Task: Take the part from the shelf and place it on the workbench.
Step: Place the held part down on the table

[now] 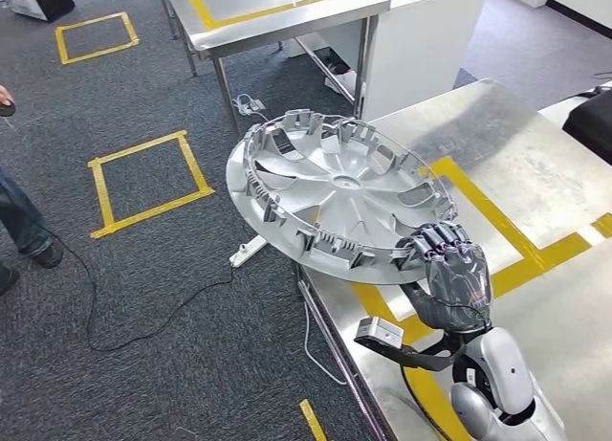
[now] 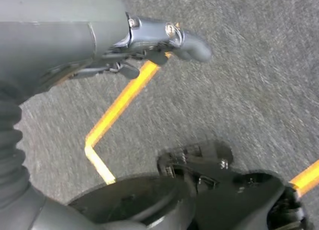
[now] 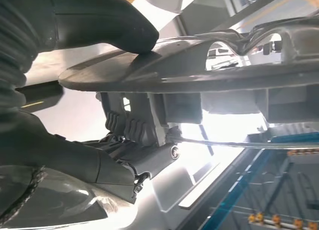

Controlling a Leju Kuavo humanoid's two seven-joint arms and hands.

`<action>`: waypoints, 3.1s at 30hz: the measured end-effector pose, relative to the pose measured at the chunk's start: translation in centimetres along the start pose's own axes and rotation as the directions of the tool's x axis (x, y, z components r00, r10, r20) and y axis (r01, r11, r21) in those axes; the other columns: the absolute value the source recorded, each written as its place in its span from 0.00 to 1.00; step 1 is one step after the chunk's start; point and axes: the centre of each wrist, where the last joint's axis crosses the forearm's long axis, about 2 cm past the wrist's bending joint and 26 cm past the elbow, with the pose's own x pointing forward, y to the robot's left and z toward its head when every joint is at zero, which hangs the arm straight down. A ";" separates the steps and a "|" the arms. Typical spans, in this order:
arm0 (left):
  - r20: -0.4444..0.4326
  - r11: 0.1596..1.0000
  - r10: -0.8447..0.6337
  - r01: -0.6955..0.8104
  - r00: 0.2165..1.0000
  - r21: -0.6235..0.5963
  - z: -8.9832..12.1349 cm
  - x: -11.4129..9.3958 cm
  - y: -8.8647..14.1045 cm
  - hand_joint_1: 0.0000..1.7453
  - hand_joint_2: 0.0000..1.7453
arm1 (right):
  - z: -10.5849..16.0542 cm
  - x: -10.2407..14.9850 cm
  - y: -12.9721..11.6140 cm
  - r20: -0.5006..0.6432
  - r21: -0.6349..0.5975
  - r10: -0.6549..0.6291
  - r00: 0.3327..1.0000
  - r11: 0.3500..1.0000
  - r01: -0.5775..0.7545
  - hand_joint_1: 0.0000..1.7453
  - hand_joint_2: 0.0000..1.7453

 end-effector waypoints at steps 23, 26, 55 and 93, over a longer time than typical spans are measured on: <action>0.063 0.997 -0.073 0.074 0.995 -0.018 -0.8 1.9 0.2 0.00 1.00 | 0.5 0.1 -0.1 -0.005 0.005 0.006 1.000 1.000 -0.006 1.00 1.00; 0.078 0.995 -0.090 0.092 0.993 -0.025 -0.9 2.5 0.1 0.00 1.00 | 0.5 0.0 -0.3 -0.011 -0.002 0.008 1.000 1.000 -0.008 1.00 1.00; 0.282 0.970 -0.208 0.234 0.937 -0.062 -1.6 6.1 -1.0 0.00 1.00 | 2.1 -0.3 -0.8 -0.012 0.004 0.015 1.000 1.000 -0.015 1.00 1.00; 0.208 0.958 -0.240 0.265 0.948 -0.107 -1.0 3.9 -1.2 0.00 1.00 | 3.4 1.4 0.0 0.082 0.105 0.095 0.992 0.989 -0.103 1.00 1.00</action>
